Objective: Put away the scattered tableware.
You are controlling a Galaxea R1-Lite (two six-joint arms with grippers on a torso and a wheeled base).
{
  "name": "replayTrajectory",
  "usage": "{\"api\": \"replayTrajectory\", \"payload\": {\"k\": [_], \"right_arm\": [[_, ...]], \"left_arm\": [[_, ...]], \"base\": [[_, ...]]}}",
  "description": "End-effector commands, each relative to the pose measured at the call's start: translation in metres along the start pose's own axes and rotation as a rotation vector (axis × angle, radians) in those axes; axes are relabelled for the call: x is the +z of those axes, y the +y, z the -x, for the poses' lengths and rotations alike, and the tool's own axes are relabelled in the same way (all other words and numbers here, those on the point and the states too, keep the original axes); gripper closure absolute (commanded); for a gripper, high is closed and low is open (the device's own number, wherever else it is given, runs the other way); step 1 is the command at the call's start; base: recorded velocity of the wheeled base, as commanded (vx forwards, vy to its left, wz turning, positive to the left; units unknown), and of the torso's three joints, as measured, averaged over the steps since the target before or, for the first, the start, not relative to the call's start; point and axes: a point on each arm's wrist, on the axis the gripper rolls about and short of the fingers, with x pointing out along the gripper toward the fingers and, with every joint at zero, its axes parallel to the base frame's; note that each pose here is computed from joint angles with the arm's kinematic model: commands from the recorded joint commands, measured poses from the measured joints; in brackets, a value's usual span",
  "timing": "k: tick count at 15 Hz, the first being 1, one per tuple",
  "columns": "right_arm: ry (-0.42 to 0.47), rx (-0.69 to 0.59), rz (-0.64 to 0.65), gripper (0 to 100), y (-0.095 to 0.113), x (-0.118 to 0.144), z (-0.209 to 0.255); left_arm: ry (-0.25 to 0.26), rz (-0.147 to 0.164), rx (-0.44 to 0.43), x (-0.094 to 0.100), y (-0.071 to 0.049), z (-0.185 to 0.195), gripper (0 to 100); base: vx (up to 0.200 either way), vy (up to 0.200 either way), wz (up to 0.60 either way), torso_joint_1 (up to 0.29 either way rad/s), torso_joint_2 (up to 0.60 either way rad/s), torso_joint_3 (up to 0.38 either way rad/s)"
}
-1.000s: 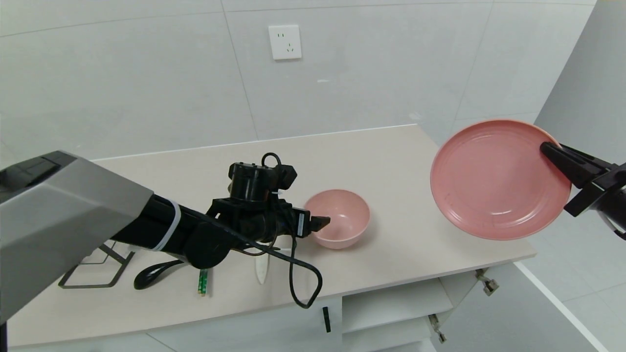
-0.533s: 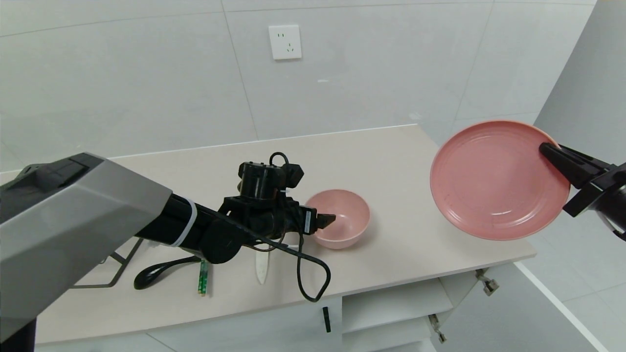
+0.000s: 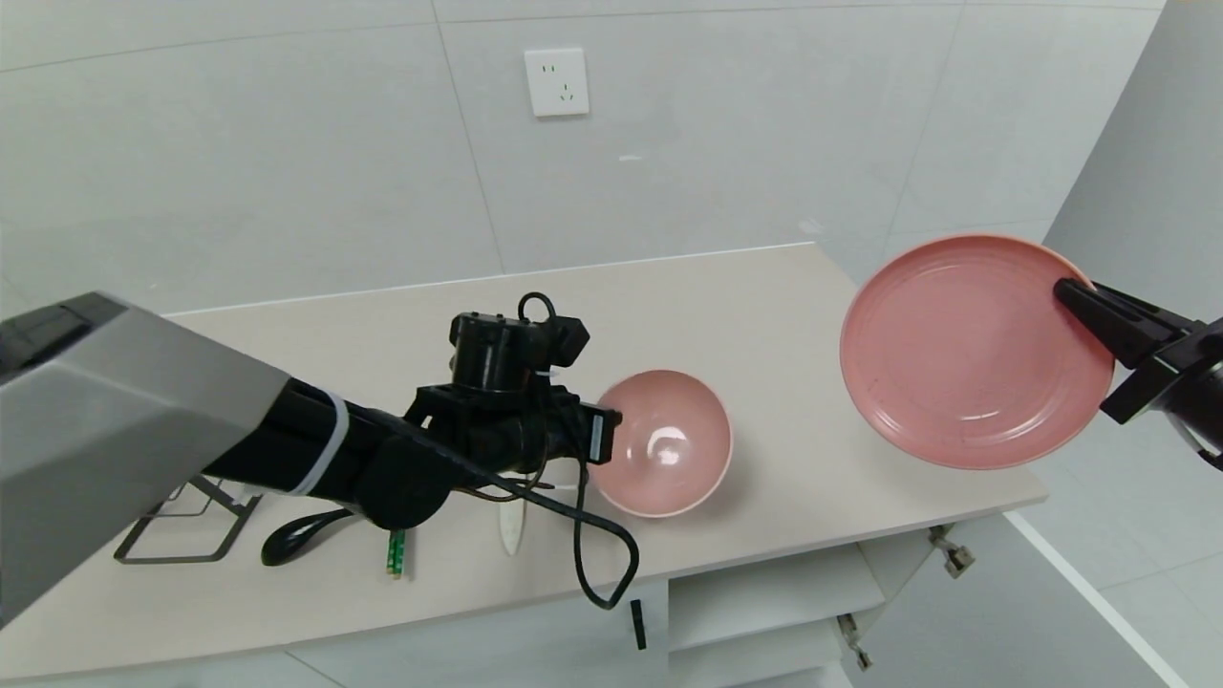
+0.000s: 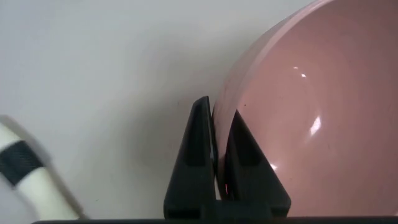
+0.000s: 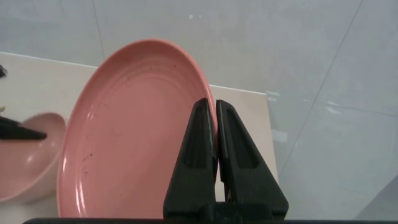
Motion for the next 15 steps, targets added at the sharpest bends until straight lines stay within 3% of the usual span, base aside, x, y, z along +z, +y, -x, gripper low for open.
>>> {"api": "replayTrajectory", "payload": {"k": [1,3,5,8,10,11,12,15], "right_arm": [[-0.003,0.001,0.001,100,0.000,0.001,0.000],[-0.001,0.001,0.000,100,0.000,0.000,0.000],[-0.003,0.001,0.001,100,0.000,0.001,0.000],[-0.011,0.001,0.004,100,0.000,0.003,0.001],[-0.035,-0.001,0.012,100,0.000,0.009,0.002],[-0.045,0.001,0.012,100,0.002,0.012,0.006],[-0.047,0.006,0.011,100,0.005,0.014,0.013],[-0.077,0.008,0.019,100,0.010,0.023,0.028]], "left_arm": [[-0.149,-0.018,-0.021,0.035,-0.004,0.037,100],[-0.265,-0.035,-0.024,0.053,-0.005,0.059,100],[-0.318,-0.044,-0.017,0.057,-0.006,0.080,100],[-0.381,-0.057,-0.004,0.049,-0.007,0.121,100],[-0.459,-0.072,-0.007,0.039,-0.009,0.142,100],[-0.537,-0.086,-0.017,0.035,-0.011,0.154,100],[-0.581,-0.101,-0.019,0.033,-0.013,0.165,100],[-0.621,-0.148,-0.025,0.022,-0.017,0.204,100]], "base": [[0.000,0.000,0.00,0.000,0.00,0.000],[0.000,0.000,0.00,0.000,0.00,0.000],[0.000,0.000,0.00,0.000,0.00,0.000],[0.000,0.000,0.00,0.000,0.00,0.000],[0.000,0.000,0.00,0.000,0.00,0.000],[0.000,0.000,0.00,0.000,0.00,0.000],[0.000,0.000,0.00,0.000,0.00,0.000],[0.000,0.000,0.00,0.000,0.00,0.000]]}}
